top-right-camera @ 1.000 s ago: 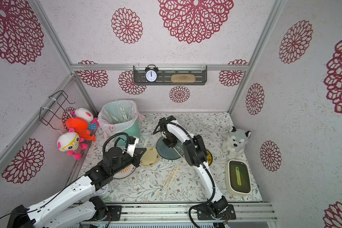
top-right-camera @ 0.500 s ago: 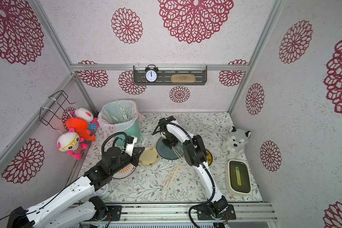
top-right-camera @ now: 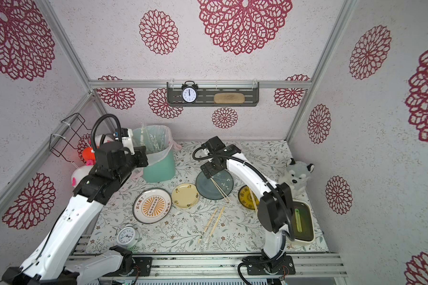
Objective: Remove the packaging of disposable chopsticks
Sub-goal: Place the disposable chopsticks on the plate, then place the packet bag in the trash bin.
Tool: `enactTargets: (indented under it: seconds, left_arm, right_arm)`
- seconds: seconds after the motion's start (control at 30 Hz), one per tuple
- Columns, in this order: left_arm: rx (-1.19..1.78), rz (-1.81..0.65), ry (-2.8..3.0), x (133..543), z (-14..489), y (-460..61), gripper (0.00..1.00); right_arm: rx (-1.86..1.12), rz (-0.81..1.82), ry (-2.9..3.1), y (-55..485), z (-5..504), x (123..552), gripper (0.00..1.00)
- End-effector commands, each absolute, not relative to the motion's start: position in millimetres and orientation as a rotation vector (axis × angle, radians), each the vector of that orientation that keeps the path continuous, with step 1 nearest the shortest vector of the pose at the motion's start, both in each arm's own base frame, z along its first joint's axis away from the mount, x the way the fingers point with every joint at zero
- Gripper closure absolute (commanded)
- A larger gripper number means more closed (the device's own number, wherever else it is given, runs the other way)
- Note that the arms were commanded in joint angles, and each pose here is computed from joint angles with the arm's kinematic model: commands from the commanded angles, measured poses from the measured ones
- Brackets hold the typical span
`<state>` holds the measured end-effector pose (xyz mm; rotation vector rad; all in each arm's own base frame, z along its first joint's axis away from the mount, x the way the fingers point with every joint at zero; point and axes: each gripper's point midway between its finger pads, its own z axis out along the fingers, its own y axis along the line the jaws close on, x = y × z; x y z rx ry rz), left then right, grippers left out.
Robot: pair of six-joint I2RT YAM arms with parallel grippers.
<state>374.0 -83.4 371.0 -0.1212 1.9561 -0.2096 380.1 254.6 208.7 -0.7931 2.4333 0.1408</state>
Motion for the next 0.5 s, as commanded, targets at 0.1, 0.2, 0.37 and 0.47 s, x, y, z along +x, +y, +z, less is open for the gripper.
enactTargets:
  seconds: [0.1, 0.2, 0.37, 0.47]
  left_arm:
    - [-0.166, 0.046, 2.425, 408.6, 303.3, -49.0, 1.00]
    - [-0.187, 0.137, 2.509, 434.8, 289.4, -35.8, 1.00]
    - [-0.185, 0.170, 2.655, 467.3, 244.5, -31.2, 1.00]
    - [-0.173, 0.232, 2.737, 476.0, 218.0, -29.0, 1.00]
  right_arm:
    - [-0.643, 0.342, 2.177, 259.4, 265.2, 364.0, 0.01]
    - [-0.622, 0.387, 2.124, 251.0, 272.9, 347.0, 0.01]
    - [-0.590, 0.402, 2.079, 236.6, 279.1, 329.2, 0.01]
    - [-0.589, 0.421, 2.061, 236.0, 284.2, 325.1, 0.01]
